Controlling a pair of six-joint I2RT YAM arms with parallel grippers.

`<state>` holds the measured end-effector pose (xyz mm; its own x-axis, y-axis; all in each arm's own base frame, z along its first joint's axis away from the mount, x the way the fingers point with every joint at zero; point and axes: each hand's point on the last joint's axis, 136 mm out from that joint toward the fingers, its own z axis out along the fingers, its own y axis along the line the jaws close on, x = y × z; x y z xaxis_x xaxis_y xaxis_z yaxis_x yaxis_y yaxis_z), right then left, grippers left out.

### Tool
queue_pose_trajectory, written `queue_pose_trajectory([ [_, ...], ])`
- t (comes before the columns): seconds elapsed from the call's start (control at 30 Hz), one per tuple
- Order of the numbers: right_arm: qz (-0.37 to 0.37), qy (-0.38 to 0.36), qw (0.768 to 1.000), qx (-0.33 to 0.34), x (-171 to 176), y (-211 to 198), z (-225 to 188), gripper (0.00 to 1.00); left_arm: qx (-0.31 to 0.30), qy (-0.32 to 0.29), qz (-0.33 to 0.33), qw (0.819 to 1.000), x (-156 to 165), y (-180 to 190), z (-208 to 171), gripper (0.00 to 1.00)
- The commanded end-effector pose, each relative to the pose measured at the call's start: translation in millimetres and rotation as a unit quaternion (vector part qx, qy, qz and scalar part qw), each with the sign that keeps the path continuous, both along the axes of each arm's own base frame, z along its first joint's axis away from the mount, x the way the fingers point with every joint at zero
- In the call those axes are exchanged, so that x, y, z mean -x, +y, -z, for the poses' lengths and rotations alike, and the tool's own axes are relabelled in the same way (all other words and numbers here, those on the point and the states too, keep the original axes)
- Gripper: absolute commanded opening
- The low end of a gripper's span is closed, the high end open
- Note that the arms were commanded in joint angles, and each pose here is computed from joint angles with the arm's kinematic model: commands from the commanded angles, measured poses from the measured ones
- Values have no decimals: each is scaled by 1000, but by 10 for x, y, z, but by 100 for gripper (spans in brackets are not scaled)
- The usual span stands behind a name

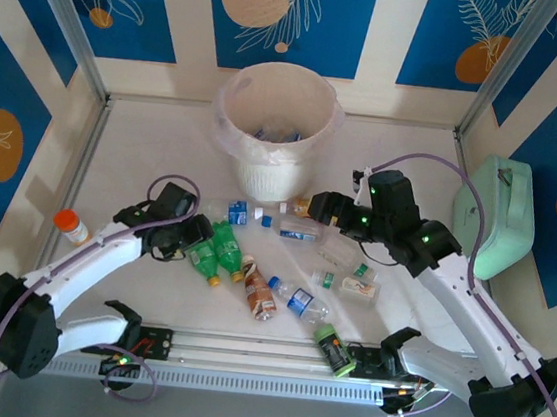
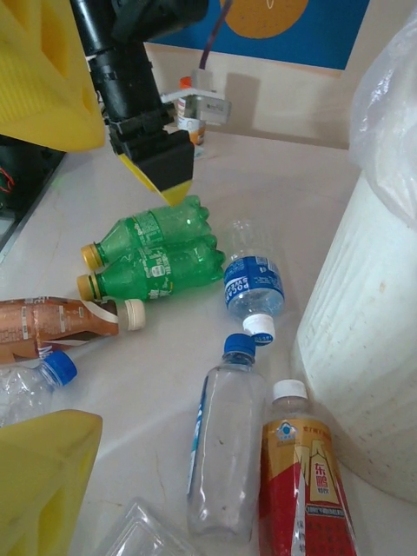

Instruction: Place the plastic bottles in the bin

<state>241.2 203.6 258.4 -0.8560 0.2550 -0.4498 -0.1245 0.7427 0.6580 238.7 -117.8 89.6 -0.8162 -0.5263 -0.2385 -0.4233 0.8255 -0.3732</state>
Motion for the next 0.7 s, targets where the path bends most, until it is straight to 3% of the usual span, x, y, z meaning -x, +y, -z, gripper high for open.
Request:
queue_pose_trajectory([
  [0.0, 1, -8, 1000, -6, -25, 45, -60, 78, -2, 3, -17, 1000, -67, 32, 80, 77],
  [0.67, -2, -2, 1000, -3, -33, 89, -74, 79, -14, 51, -30, 998, -76, 25, 505, 73],
])
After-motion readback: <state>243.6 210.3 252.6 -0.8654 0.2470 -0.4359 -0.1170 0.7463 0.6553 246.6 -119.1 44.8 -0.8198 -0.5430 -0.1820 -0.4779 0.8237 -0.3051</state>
